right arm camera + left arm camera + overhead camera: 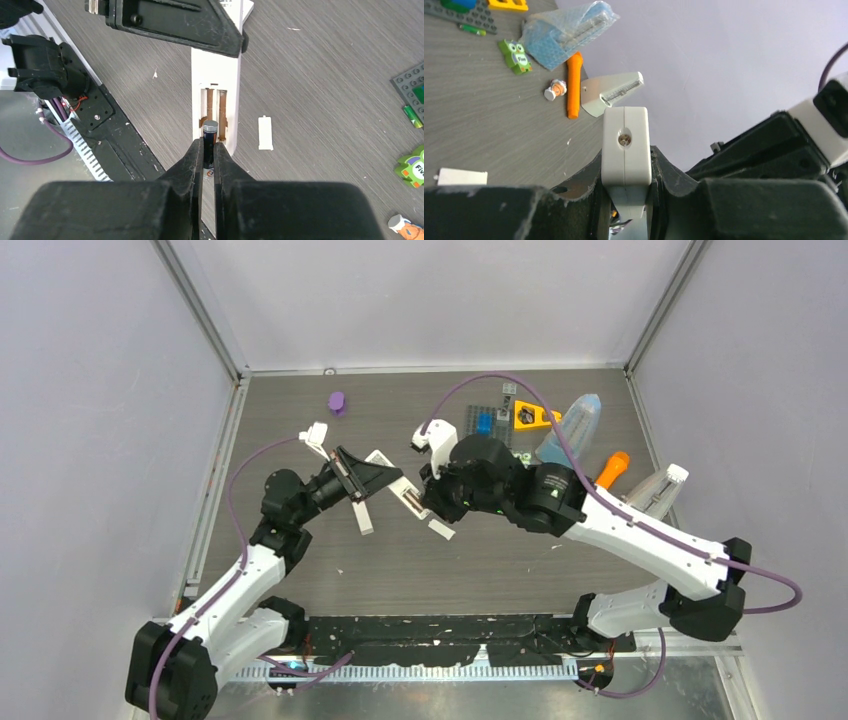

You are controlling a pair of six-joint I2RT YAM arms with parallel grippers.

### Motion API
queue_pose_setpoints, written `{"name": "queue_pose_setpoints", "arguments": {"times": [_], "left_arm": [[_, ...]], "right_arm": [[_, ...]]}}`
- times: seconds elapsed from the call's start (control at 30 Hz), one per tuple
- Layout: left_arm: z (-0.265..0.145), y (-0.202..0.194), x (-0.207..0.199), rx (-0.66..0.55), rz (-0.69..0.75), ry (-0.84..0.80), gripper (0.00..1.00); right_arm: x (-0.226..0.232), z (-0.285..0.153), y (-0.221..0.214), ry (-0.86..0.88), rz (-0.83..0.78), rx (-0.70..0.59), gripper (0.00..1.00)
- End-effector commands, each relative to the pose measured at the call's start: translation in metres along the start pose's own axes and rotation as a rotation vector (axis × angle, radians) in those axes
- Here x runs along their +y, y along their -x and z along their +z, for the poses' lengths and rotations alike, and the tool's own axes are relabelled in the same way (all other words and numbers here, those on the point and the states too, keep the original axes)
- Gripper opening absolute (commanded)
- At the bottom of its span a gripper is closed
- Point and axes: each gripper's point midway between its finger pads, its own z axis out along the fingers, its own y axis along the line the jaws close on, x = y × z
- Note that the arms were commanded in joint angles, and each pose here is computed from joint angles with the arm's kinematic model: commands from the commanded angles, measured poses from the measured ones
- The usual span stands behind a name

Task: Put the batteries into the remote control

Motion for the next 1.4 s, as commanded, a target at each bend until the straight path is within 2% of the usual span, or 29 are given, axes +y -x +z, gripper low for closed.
{"name": "queue_pose_setpoints", "arguments": {"times": [0.0, 0.3, 0.83, 1.0, 1.1, 1.2, 1.37], "left_arm": [[0.001, 0.009, -0.008, -0.032, -0.130, 0.026, 0.00], [0.002, 0.004, -0.008, 0.003, -0.172, 0.032, 0.00], [0.003, -0.006, -0.001, 0.048, -0.335, 0.061, 0.00], [0.002, -0.008, 0.005, 0.043, -0.353, 0.080, 0.00], [0.002, -0.008, 0.009, 0.039, -0.381, 0.092, 0.00], [0.001, -0.009, 0.012, 0.036, -0.423, 0.108, 0.00], [0.000, -0.008, 0.014, 0.010, -0.514, 0.116, 0.00]], "right_arm": [[0.002, 0.003, 0.005, -0.030, -0.013, 0.029, 0.12], [-0.004, 0.020, -0.006, -0.087, -0.062, 0.120, 0.14], [-0.012, 0.032, -0.008, -0.153, -0.059, 0.145, 0.33], [-0.019, 0.019, 0.005, -0.199, -0.002, 0.076, 0.42], [-0.020, 0.011, 0.013, -0.188, 0.080, 0.013, 0.54], [-0.023, 0.000, 0.017, -0.172, 0.185, -0.077, 0.66], [-0.021, -0.016, 0.017, -0.095, 0.422, -0.237, 0.75]]}}
